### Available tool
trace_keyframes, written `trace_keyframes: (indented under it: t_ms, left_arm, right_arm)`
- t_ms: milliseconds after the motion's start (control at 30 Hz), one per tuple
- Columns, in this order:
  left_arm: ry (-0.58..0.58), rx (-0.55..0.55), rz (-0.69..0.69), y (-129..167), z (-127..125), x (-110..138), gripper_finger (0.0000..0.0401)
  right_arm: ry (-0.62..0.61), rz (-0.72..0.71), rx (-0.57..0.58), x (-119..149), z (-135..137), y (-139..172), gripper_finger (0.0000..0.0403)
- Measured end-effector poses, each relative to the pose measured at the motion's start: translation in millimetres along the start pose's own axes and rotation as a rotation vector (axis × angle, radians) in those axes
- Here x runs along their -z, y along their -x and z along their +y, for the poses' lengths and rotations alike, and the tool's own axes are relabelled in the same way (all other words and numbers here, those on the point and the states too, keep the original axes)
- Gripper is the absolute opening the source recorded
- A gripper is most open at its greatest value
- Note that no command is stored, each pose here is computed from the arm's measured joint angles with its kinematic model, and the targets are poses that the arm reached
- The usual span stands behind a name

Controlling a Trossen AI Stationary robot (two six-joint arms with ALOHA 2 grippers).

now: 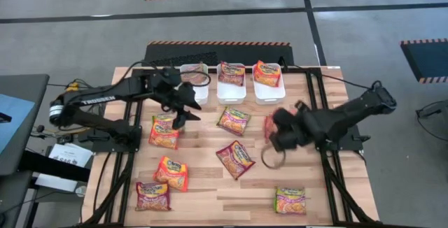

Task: Sort Maruchan noodles
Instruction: Put the orange noodle pack into the right white bin

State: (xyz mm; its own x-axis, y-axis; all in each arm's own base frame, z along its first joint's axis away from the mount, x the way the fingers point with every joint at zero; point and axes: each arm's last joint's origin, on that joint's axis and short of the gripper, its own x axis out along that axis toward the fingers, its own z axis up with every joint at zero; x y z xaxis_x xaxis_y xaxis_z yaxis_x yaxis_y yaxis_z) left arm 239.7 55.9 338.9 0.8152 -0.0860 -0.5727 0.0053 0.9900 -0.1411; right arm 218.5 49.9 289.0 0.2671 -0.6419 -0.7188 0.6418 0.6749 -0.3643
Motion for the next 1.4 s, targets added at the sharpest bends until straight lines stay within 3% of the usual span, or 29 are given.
trace_keyframes:
  t_ms: [267,467,567,733,1000,1267,1400]
  left_arm:
    - [0.022,-0.033,-0.015,14.8,5.0,1.6,0.0201]
    - [0.038,-0.032,0.005,16.7,4.2,4.0,0.0201]
    - [0.057,-0.031,0.003,16.9,4.1,4.0,0.0201]
    - [0.050,-0.033,0.012,24.8,1.3,6.5,0.0201]
    - [-0.003,-0.127,0.009,37.3,0.5,9.0,0.0201]
    - [-0.064,-0.197,0.023,36.8,3.4,9.1,0.0201]
    - [-0.084,-0.219,0.022,37.4,5.0,8.7,0.0201]
  right_arm:
    - [0.110,-0.020,0.225,-47.6,-44.0,-53.4,0.0005]
    - [0.166,-0.041,0.297,-79.2,-80.5,-86.4,0.0005]
    - [0.144,-0.060,0.267,-87.9,-97.9,-102.9,0.0005]
    - [0.122,-0.050,0.253,-81.4,-118.8,-134.3,0.0006]
    - [0.071,-0.111,0.190,-66.8,-137.9,-168.8,0.0006]
    - [0.106,-0.070,0.147,-61.5,-131.6,-207.4,0.0006]
    - [0.137,-0.037,0.181,-61.3,-123.8,-225.5,0.0006]
